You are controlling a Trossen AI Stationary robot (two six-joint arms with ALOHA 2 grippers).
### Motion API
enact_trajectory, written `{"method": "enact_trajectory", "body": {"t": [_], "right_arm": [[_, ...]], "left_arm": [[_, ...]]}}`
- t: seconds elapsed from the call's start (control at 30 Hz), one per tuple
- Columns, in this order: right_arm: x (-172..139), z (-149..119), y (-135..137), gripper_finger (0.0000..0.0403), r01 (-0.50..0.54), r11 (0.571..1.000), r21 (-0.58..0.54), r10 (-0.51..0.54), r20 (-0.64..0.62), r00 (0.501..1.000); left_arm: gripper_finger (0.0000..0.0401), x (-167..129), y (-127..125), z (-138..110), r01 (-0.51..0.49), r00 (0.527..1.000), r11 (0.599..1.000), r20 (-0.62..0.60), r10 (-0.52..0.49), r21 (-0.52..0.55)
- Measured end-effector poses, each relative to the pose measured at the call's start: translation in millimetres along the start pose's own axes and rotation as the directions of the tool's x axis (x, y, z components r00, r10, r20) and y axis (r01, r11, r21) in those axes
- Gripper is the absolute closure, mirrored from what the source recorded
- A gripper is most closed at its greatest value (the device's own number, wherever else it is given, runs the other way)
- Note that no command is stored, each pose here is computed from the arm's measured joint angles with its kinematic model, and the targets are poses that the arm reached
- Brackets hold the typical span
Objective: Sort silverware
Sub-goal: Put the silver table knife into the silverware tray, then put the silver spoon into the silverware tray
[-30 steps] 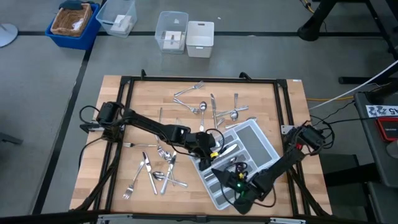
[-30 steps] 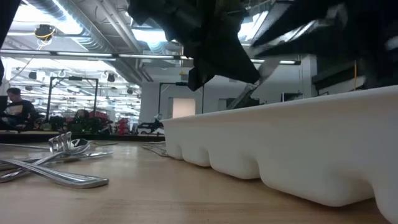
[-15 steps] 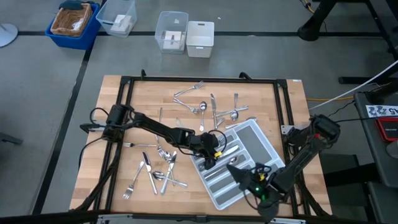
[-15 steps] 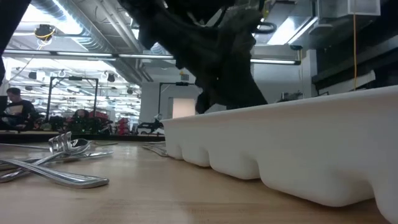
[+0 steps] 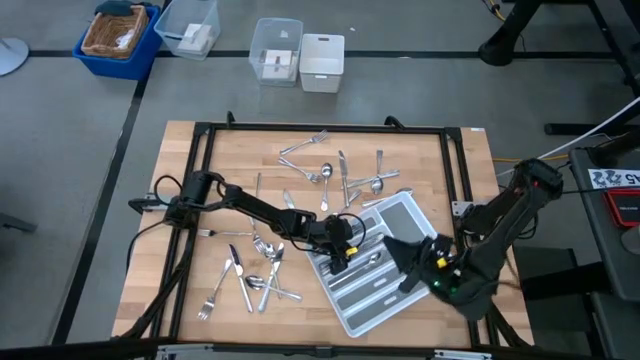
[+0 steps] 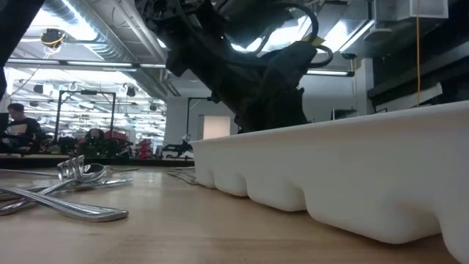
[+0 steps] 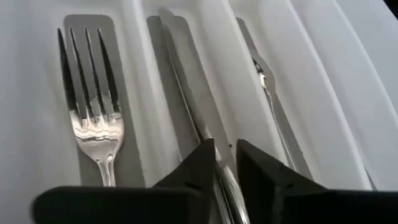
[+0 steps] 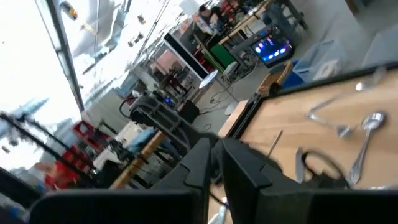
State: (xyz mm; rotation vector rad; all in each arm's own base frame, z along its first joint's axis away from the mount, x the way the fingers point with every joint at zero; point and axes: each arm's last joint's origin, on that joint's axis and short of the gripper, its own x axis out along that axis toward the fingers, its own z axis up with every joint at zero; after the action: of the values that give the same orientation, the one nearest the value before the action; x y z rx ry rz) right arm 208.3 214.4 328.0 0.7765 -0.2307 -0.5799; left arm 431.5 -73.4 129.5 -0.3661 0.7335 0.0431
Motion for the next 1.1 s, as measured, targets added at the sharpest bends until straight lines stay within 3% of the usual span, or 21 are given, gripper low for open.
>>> {"method": "enact_trajectory", "body": {"t": [0.17,0.5,0.63,0.77,1.0,1.1], "right_arm": [[-2.4,38.8,-5.5,0.0361,-0.015,0.997,-0.080,0.013,-0.024,1.000],[0.9,106.6,-43.9,0.0361,-0.106,0.956,-0.272,0.043,-0.228,0.973],[10.4,116.3,-61.5,0.0361,-0.061,0.919,-0.389,-0.036,-0.238,0.971],[23.9,121.1,-78.4,0.0361,-0.004,0.869,-0.494,-0.145,-0.262,0.954],[57.5,130.0,-105.6,0.0361,0.113,0.832,-0.543,-0.359,-0.371,0.857],[70.6,137.3,-117.8,0.0361,0.133,0.787,-0.603,-0.437,-0.392,0.809]], "left_arm": [[0.0295,-4.9,-1.8,6.9,0.004,1.000,0.998,0.010,-0.004,-0.055],[0.0290,-39.8,-0.9,43.8,0.114,0.991,0.971,0.099,-0.095,-0.211],[0.0290,-63.1,1.4,61.7,0.151,0.982,0.963,0.143,-0.120,-0.222],[0.0290,-87.8,8.6,71.5,0.115,0.989,0.964,0.122,-0.087,-0.239],[0.0290,-130.6,36.2,82.6,-0.025,0.998,0.962,0.056,0.041,-0.271],[0.0290,-142.8,51.6,85.1,-0.106,0.992,0.956,0.033,0.120,-0.273]]}}
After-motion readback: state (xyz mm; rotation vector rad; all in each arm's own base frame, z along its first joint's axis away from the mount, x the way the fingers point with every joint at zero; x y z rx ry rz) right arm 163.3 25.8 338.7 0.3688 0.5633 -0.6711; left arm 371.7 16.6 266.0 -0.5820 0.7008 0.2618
